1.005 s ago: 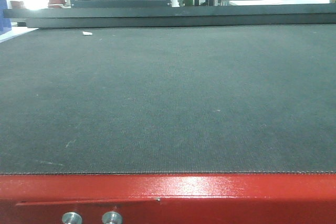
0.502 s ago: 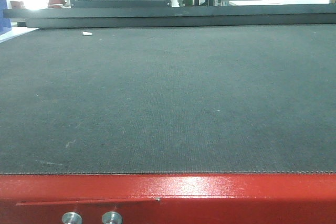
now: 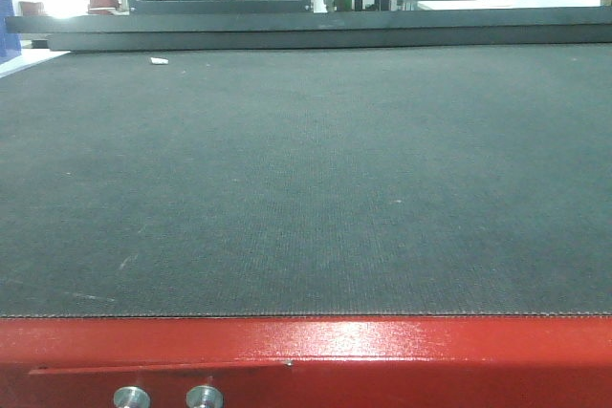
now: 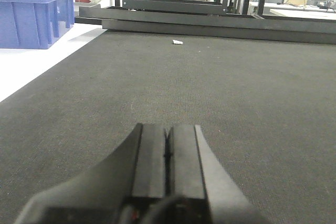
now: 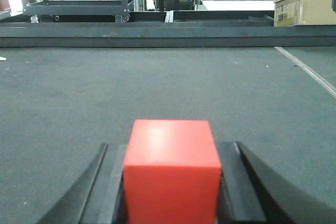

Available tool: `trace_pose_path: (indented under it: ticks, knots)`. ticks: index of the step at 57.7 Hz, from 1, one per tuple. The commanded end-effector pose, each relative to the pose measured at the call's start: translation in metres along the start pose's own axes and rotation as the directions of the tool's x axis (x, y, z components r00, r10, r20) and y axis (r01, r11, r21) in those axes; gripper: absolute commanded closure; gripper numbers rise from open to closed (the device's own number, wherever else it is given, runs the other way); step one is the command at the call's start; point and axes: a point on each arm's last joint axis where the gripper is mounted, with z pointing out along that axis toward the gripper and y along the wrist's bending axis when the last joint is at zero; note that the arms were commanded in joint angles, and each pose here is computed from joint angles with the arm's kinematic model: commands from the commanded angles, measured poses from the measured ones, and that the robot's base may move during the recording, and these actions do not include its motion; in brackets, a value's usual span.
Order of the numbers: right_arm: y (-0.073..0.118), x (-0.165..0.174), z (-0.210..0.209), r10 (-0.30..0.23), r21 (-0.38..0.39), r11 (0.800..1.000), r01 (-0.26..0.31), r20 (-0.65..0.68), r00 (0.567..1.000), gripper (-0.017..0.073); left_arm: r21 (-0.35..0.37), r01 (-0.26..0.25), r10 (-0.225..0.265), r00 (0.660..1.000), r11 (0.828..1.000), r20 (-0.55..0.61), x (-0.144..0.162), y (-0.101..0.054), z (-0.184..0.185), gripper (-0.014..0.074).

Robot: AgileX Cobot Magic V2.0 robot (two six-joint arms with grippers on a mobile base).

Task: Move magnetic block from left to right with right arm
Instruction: 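Lift the red cube off the mat with the right gripper, then drive the base away from the table holding the cube in right gripper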

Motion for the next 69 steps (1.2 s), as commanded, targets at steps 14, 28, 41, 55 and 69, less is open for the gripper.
trace_pose_path:
  ticks: [14,28,41,55,69]
  knots:
    - [0.0004,-0.0176,-0.0012,-0.009,0.004,1.0,0.008,0.113,0.994,0.0241,0.0,0.01,-0.01,0.996,1.0,0.087,-0.0055,0.0002,-0.001,0.072]
    - [0.0004,-0.0176,-0.0012,-0.009,0.004,1.0,0.008,0.113,0.994,0.0241,0.0,0.01,-0.01,0.996,1.0,0.087,-0.0055,0.0002,-0.001,0.072]
    - [0.0004,-0.0176,-0.0012,-0.009,0.004,1.0,0.008,0.113,0.994,0.0241,0.0,0.01,-0.01,0.996,1.0,0.087,-0.0055,0.0002,-0.001,0.072]
    - [0.0004,-0.0176,-0.0012,-0.009,0.004,1.0,0.008,0.113,0.994,0.0241,0.0,0.01,-0.01,0.996,1.0,0.087,-0.0055,0.0002,-0.001,0.072]
    - [0.0004,-0.0176,-0.0012,-0.009,0.004,1.0,0.008,0.113,0.994,0.0241,0.0,0.01,-0.01,0.996,1.0,0.087,-0.0055,0.0002,-0.001,0.072]
